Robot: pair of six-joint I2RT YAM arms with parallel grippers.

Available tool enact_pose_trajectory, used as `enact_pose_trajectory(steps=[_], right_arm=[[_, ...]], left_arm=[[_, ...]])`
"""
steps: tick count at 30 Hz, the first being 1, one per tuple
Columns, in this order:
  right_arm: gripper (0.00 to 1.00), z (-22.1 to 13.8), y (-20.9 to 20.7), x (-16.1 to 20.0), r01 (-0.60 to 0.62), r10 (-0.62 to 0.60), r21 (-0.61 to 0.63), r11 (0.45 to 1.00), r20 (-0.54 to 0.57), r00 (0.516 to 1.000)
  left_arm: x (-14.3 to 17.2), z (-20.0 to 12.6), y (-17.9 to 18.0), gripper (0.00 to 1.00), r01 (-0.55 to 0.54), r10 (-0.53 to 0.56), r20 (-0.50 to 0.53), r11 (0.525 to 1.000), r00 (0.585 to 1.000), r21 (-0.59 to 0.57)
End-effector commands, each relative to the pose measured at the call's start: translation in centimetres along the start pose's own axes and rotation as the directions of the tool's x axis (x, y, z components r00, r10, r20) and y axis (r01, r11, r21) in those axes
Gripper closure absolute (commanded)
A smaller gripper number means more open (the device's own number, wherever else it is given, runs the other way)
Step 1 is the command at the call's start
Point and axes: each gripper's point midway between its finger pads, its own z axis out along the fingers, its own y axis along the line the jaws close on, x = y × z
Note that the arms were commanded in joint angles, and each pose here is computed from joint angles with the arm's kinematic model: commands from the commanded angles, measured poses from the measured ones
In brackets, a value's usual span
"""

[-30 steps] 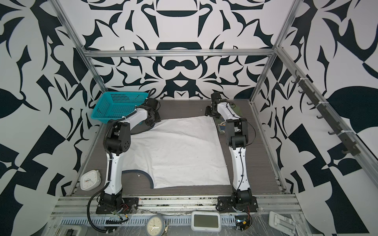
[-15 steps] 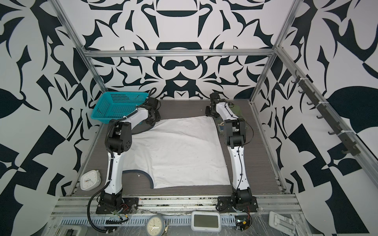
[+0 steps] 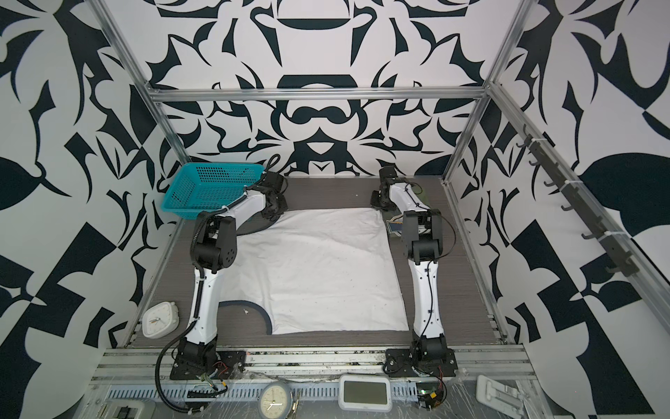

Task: Fold and stack tank tops
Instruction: Fold the tank top at the center of the table.

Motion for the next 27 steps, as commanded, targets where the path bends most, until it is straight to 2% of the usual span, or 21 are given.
enact_pose_trajectory(steps=[1, 6, 11, 18, 24, 27], right_arm=[[0.91, -1.0, -2.7, -0.7, -0.062, 0.061, 0.028, 0.998, 0.012, 0.998], [0.92, -1.3, -2.9, -1.1, -0.057, 0.057, 0.027, 0.998, 0.021, 0.998], [1.00, -1.9, -2.2, -1.0, -0.065, 0.065, -0.009, 0.998, 0.019, 0.998], [1.00, -6.1, -0.1, -1.4, -0.063, 0.072, -0.108, 0.992, 0.080, 0.994], [1.00, -8.5, 0.5, -0.1, -0.040, 0.053, -0.116, 0.992, 0.116, 0.992], [1.00, -9.1, 0.1, 0.7, -0.041, 0.055, -0.106, 0.993, 0.128, 0.990]], left_arm=[[2.6, 1.7, -1.4, 0.89, -0.040, 0.041, -0.070, 0.999, 0.997, 0.014], [2.3, 1.8, -3.3, 0.93, -0.059, 0.062, -0.052, 0.997, 0.997, 0.043], [1.5, 0.9, -3.6, 0.99, -0.065, 0.066, -0.018, 0.997, 0.998, 0.047], [-1.1, -4.2, -3.3, 1.00, -0.062, 0.054, 0.118, 0.996, 0.991, 0.064], [-2.5, -7.5, -3.1, 1.00, -0.052, 0.030, 0.211, 0.994, 0.977, 0.099], [-2.2, -8.4, -3.1, 1.00, -0.053, 0.025, 0.221, 0.991, 0.975, 0.123]])
